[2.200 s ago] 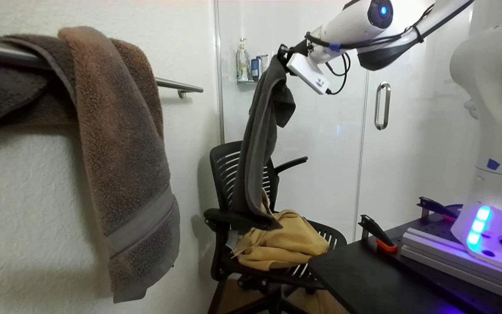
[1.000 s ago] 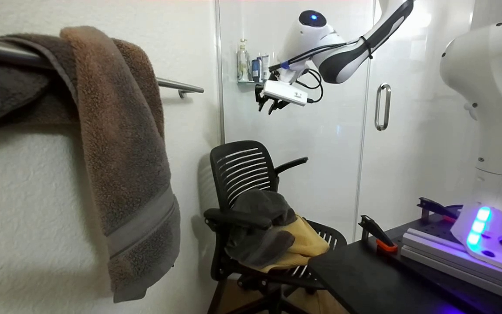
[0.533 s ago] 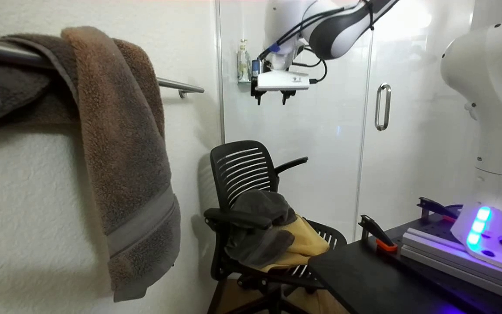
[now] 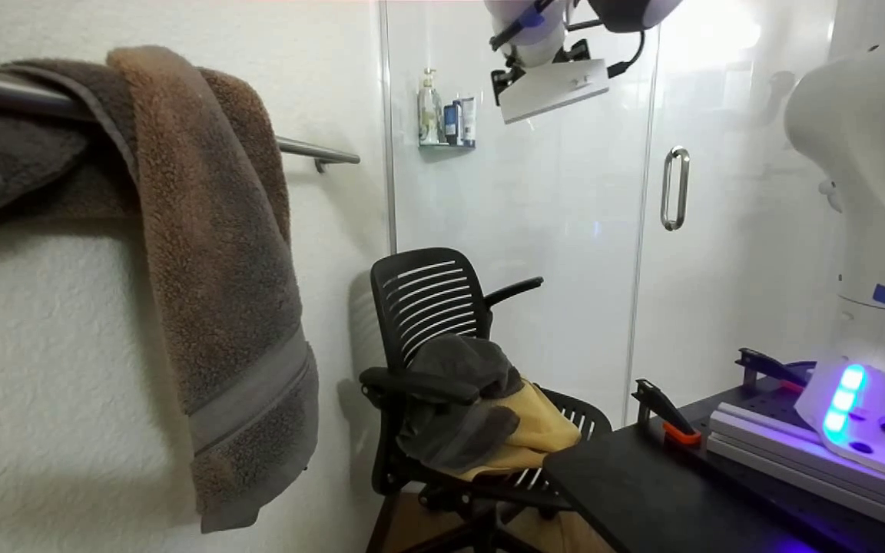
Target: Unhang the yellow and gray towels and put them on the chair, and then open the bathing room door
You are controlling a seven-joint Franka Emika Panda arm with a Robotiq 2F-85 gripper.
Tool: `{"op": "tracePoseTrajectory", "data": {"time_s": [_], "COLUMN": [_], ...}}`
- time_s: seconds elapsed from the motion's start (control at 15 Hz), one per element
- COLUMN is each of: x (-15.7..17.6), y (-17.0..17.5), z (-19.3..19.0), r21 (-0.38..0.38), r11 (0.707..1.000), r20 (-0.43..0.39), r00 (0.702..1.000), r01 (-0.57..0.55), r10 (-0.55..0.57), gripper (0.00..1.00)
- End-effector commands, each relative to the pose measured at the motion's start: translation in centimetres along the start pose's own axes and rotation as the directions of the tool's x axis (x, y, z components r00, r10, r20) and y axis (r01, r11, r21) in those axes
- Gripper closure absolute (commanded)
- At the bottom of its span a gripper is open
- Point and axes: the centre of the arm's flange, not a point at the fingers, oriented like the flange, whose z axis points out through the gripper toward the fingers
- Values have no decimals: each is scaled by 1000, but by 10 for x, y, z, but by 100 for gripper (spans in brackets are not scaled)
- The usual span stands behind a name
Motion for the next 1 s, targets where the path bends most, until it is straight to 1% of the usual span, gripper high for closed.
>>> {"op": "tracePoseTrajectory", "data": {"time_s": [0.0,0.07,0.13,0.2,0.33,0.4,0.47,0.53,0.6,0.67,0.73,0.87,0.93], "x": [-5,-10,2,-1,-6,-16,-18,-14,-12,-4,4,20,30], "y": [92,112,58,73,90,68,62,71,81,106,130,169,184], "z": [-18,-17,-19,-22,-20,-19,-18,-13,-6,5,12,22,23], "r21": [-91,-71,-94,-92,-83,-30,-30,-39,-91,-166,-196,-284,-326], "r11": [992,988,992,989,987,996,997,993,987,968,955,912,883], "r20": [-181,-237,-169,-208,-235,-191,-175,-164,-184,-216,-233,-287,-312], "r00": [981,964,983,974,965,978,982,981,976,965,956,934,920], "r01": [-87,-137,-89,-116,-138,-90,-77,-107,-132,-186,-223,-297,-338], "r10": [69,117,73,95,116,83,71,100,114,148,175,214,237], "gripper": [0,0,0,0,0,0,0,0,0,0,0,0,0]}}
